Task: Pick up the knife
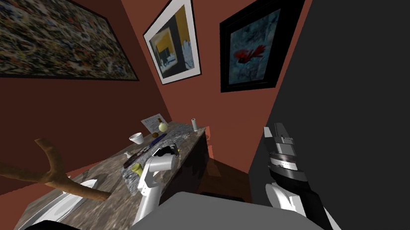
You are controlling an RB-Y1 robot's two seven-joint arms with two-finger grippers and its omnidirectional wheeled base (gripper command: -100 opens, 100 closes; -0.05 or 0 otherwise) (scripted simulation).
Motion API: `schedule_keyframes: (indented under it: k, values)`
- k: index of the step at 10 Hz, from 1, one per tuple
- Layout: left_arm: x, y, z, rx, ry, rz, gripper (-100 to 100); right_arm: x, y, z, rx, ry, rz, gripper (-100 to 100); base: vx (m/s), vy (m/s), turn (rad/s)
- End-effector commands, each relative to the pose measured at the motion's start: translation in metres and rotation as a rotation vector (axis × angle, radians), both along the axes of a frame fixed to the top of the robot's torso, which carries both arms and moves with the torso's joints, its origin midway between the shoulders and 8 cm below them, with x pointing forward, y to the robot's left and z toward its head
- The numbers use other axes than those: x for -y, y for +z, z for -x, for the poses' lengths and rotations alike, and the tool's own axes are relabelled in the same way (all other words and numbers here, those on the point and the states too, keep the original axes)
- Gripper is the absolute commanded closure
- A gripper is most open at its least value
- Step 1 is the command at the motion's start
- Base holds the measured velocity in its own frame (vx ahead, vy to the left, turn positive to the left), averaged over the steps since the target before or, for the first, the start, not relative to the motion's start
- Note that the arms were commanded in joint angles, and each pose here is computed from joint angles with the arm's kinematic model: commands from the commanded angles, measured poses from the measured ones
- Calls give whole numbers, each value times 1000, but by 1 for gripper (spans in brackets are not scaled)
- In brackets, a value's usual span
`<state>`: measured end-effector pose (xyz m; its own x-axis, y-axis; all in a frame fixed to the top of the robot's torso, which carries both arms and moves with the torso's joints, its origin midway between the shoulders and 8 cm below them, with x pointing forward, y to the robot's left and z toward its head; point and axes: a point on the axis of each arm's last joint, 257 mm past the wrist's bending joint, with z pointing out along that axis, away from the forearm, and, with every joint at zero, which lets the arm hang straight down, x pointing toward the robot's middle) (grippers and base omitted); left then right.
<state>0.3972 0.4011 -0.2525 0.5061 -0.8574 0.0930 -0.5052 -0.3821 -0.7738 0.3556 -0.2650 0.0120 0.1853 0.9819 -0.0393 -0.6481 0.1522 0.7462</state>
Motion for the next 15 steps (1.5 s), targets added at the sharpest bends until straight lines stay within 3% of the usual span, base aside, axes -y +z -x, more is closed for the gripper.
schedule_keyframes:
  k: [1,2,4,5,6,9,15]
  values:
    - [-2,-7,8,-35,24,21,-100,0,0,0,0,0,0,0,79,-2,61]
    - [-8,-9,11,-49,57,45,-100,0,0,0,0,0,0,0,87,-1,48]
    - [-7,-16,17,-81,65,54,-100,0,0,0,0,0,0,0,36,0,-17]
    - [-12,-20,23,-103,101,79,-100,0,0,0,0,0,0,0,66,0,65]
    - [-11,-23,27,-124,106,85,-100,0,0,0,0,0,0,0,71,0,18]
    - [-18,-33,44,-185,179,139,-100,0,0,0,0,0,0,0,53,0,21]
    - [-23,-47,72,-288,283,216,-100,0,0,0,0,0,0,0,63,1,32]
